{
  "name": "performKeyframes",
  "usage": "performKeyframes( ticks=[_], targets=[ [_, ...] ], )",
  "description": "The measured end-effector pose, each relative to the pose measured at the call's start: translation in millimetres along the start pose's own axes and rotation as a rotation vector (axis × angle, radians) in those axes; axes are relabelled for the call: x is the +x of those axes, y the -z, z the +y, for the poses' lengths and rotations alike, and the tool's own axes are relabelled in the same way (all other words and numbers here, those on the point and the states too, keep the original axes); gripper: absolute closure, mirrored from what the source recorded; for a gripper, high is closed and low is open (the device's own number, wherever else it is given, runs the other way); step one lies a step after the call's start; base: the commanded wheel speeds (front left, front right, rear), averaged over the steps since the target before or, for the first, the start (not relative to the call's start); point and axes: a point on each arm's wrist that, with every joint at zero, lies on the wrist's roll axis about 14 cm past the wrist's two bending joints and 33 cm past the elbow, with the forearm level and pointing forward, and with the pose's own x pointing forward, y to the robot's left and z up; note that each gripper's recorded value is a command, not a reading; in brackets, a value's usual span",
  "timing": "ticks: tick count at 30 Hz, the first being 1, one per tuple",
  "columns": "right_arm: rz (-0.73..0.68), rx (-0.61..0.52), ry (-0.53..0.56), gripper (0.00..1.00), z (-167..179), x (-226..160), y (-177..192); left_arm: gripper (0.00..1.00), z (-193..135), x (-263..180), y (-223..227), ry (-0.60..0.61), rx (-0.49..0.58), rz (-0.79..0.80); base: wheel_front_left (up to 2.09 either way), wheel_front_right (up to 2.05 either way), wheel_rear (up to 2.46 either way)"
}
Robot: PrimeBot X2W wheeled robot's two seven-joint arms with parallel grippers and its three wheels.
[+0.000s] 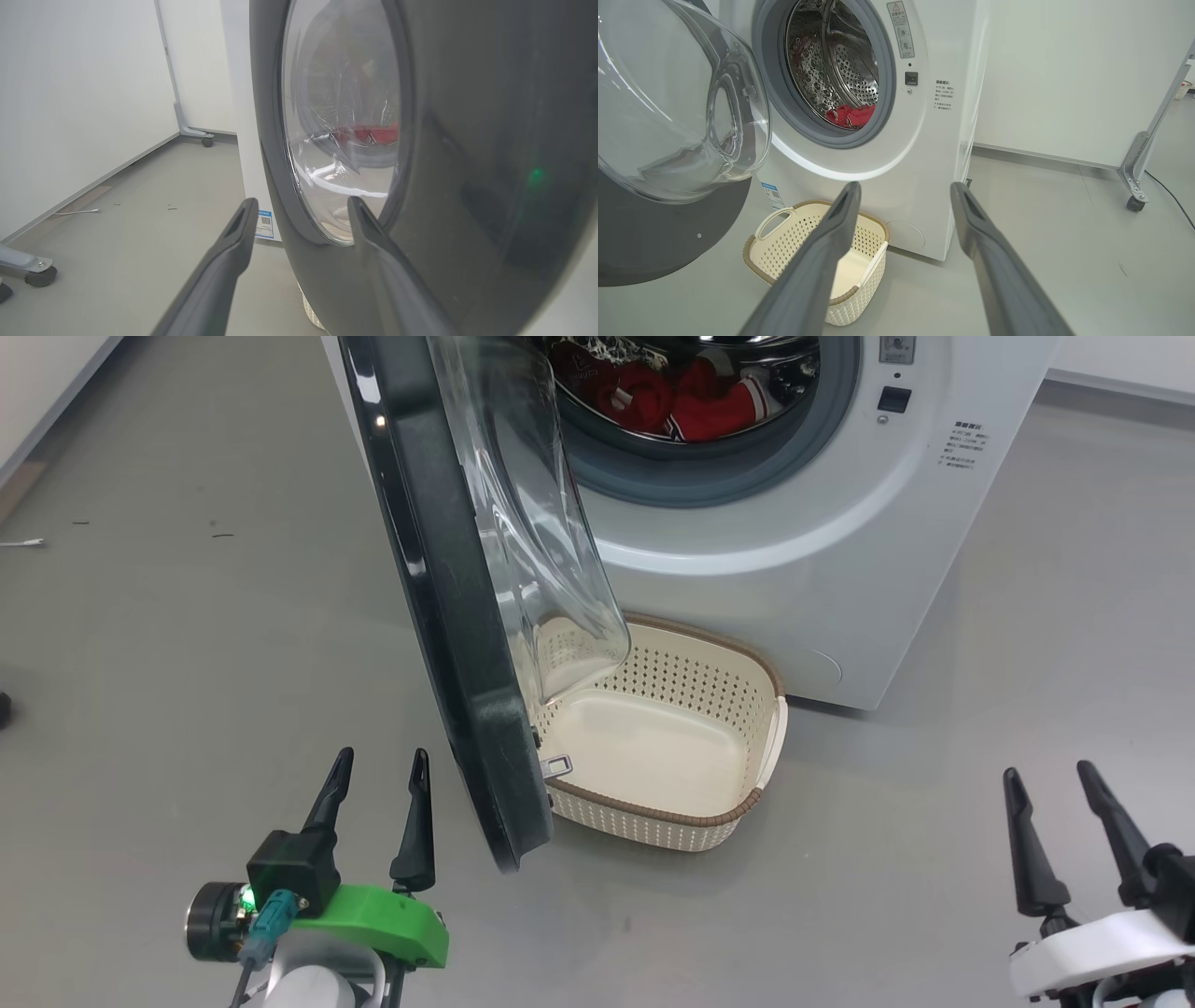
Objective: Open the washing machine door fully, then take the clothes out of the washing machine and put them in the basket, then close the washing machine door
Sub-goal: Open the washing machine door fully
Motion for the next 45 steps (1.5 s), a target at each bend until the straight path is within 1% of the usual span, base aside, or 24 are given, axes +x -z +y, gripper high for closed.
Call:
performKeyframes(
  ticks=[5, 12, 28, 29, 30, 31, 32, 33, 41, 45],
  targets=[
    [0.024, 0.019, -0.02, 0.0, 13.7, -4.8, 10.2, 0.0, -0.1, 0.1, 1.4, 0.0, 0.001, 0.005, 0.0, 0.0, 0.0],
    [0.021, 0.033, -0.049, 0.0, 30.7, -4.7, 12.1, 0.0, 3.7, 0.8, 2.0, -0.012, 0.001, 0.006, 0.0, 0.0, 0.0],
    [0.004, 0.019, -0.042, 0.0, 32.8, -5.6, 8.6, 0.0, 7.5, 0.7, 0.0, -0.023, 0.0, 0.0, 0.0, 0.0, 0.0],
    [0.007, 0.02, -0.039, 0.0, 32.6, -6.7, 9.5, 0.06, 7.5, 0.7, 0.0, -0.023, -0.001, 0.0, 0.0, 0.0, 0.0],
    [0.007, 0.02, -0.039, 0.0, 32.6, -6.7, 9.5, 0.25, 7.5, 0.7, 0.0, -0.023, -0.001, 0.0, 0.0, 0.0, 0.0],
    [0.012, 0.021, -0.037, 0.0, 32.4, -8.0, 10.9, 0.52, 7.4, 0.7, 0.0, -0.022, -0.001, 0.0, 0.0, 0.0, 0.0],
    [0.013, 0.021, -0.036, 0.0, 32.2, -8.6, 11.5, 0.93, 7.4, 0.7, 0.0, -0.022, -0.001, 0.0, 0.0, 0.0, 0.0],
    [0.013, 0.021, -0.034, 0.0, 31.9, -8.7, 11.4, 1.0, 7.3, 0.7, 0.0, -0.022, -0.001, 0.0, 0.0, 0.0, 0.0],
    [0.011, 0.022, -0.025, 0.0, 29.6, -8.8, 11.6, 1.0, 8.9, 2.0, 0.6, -0.027, -0.001, 0.002, 0.0, 0.0, 0.0],
    [0.009, 0.019, -0.021, 0.0, 28.3, -9.2, 11.3, 1.0, 13.1, 4.9, -9.9, -0.04, -0.007, -0.03, 0.0, 0.0, 0.0]
  ],
)
